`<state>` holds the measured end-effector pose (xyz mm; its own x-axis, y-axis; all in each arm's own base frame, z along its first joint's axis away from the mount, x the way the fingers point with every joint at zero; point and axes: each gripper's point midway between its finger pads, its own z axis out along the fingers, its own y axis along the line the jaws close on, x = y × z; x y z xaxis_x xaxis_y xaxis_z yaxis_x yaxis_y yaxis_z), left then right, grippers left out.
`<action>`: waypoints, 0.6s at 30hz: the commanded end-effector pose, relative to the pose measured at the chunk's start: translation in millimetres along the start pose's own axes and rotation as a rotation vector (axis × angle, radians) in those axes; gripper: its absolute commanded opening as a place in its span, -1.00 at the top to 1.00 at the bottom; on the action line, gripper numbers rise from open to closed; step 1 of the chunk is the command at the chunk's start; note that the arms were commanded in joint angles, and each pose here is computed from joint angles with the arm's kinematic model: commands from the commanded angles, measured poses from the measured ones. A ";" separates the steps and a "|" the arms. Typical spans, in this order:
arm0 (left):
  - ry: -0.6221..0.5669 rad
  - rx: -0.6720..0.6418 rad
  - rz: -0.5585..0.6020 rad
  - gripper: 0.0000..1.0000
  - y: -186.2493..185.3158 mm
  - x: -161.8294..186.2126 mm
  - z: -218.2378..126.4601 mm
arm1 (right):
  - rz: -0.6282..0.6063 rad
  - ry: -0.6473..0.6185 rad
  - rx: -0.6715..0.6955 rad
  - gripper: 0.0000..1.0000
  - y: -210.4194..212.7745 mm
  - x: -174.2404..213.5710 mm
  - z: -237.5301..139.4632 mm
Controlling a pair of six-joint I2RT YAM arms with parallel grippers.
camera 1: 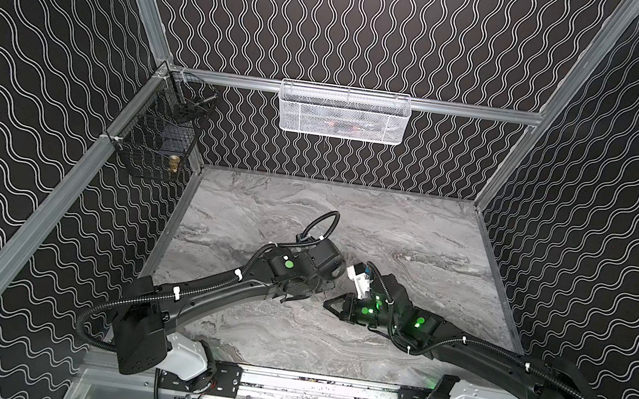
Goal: Unlock with the key
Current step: 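Bring the blue padlock with the left gripper toward the key in the right gripper, then align the key tip with the padlock's keyhole using the right gripper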
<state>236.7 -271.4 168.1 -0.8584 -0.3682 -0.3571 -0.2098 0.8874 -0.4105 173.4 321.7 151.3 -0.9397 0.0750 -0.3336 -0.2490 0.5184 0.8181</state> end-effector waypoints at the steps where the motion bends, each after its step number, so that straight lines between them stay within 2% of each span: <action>1: -0.015 0.025 -0.027 0.66 -3.6 -3.7 -2.2 | 0.000 -0.043 -0.029 1.00 9.7 -9.5 0.8; 18: 0.002 0.044 -0.028 0.68 -6.7 -0.6 -1.8 | 0.007 -0.067 -0.037 1.00 13.4 -15.3 2.5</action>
<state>236.9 -274.4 169.5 -0.8577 -0.3754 -0.3512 -0.2062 0.8771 -0.4339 179.3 323.4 152.1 -0.9329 0.1018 -0.3454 -0.2443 0.5258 0.8148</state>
